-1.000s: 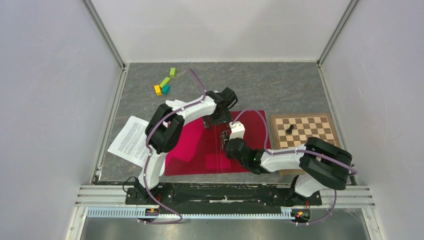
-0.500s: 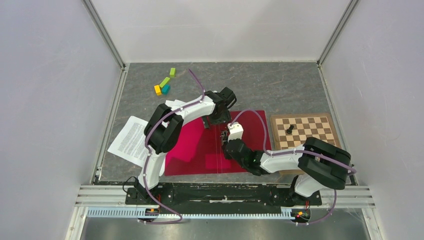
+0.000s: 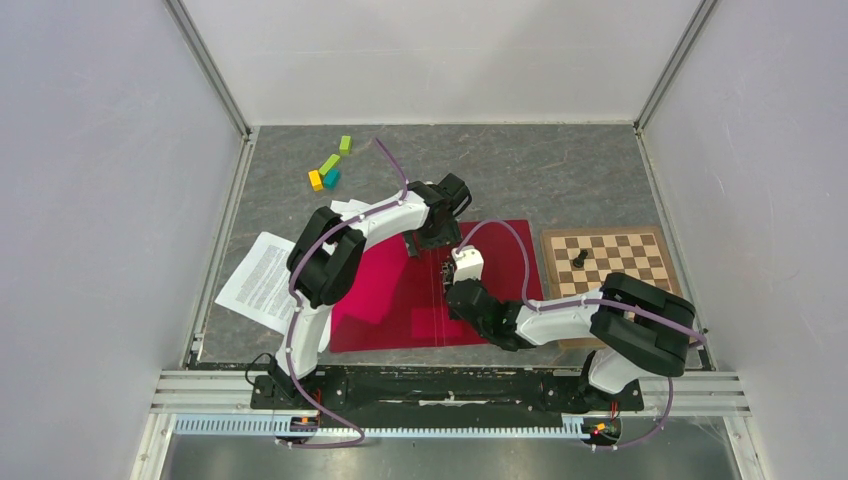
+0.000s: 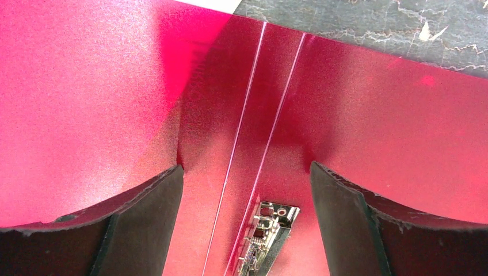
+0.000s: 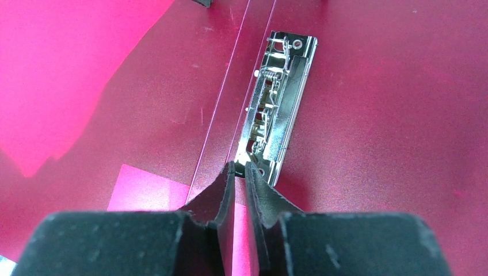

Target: Put the files into the folder

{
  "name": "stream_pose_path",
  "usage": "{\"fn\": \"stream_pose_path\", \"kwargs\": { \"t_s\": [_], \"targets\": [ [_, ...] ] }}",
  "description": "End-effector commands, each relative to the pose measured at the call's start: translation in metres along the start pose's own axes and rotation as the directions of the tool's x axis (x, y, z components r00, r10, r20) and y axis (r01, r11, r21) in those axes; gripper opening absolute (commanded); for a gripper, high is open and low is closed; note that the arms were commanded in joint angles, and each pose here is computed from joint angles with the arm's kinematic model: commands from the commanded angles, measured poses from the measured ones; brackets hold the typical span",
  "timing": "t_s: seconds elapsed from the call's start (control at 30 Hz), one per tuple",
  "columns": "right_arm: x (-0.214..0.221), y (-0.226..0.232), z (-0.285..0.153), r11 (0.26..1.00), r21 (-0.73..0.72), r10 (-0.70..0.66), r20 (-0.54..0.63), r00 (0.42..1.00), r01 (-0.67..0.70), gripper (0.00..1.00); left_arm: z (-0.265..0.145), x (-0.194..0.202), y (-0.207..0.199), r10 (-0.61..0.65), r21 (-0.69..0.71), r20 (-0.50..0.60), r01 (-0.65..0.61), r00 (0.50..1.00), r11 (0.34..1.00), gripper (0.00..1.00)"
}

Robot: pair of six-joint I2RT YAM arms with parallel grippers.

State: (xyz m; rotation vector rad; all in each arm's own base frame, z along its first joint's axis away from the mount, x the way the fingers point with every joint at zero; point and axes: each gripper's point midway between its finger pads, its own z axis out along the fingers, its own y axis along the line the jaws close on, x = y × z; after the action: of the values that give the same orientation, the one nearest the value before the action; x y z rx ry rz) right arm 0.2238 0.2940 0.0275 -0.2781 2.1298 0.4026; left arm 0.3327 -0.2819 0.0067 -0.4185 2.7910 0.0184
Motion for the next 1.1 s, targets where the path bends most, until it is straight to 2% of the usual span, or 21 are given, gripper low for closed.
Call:
{"fn": "stream_pose_path", "kwargs": {
  "t_s": [0.0,0.17,0.37,0.8,1.07],
  "targets": [
    [-0.003,-0.004,0.000,0.999,0.031,0.010,0.011,1.000,-0.011,0.10,0.059,0.073,0.076,-0.007,-0.277,-0.237,-0.061,0.971,0.959,0.88],
    [-0.001,-0.009,-0.002,0.999,0.048,0.016,0.012,1.000,-0.017,0.05,0.060,0.074,0.078,-0.010,-0.284,-0.241,-0.061,0.970,0.957,0.88],
    [0.011,-0.018,0.001,0.995,0.098,-0.013,-0.040,0.999,0.017,0.00,0.061,0.074,0.079,-0.012,-0.286,-0.241,-0.059,0.971,0.956,0.88],
    [0.053,-0.059,-0.005,0.959,0.263,-0.058,-0.185,0.981,0.107,0.00,0.067,0.077,0.086,-0.024,-0.312,-0.245,-0.055,0.969,0.948,0.86],
    [0.081,-0.082,-0.017,0.941,0.313,-0.049,-0.244,0.969,0.126,0.00,0.075,0.081,0.091,-0.027,-0.334,-0.258,-0.063,0.966,0.941,0.86]
  ]
}}
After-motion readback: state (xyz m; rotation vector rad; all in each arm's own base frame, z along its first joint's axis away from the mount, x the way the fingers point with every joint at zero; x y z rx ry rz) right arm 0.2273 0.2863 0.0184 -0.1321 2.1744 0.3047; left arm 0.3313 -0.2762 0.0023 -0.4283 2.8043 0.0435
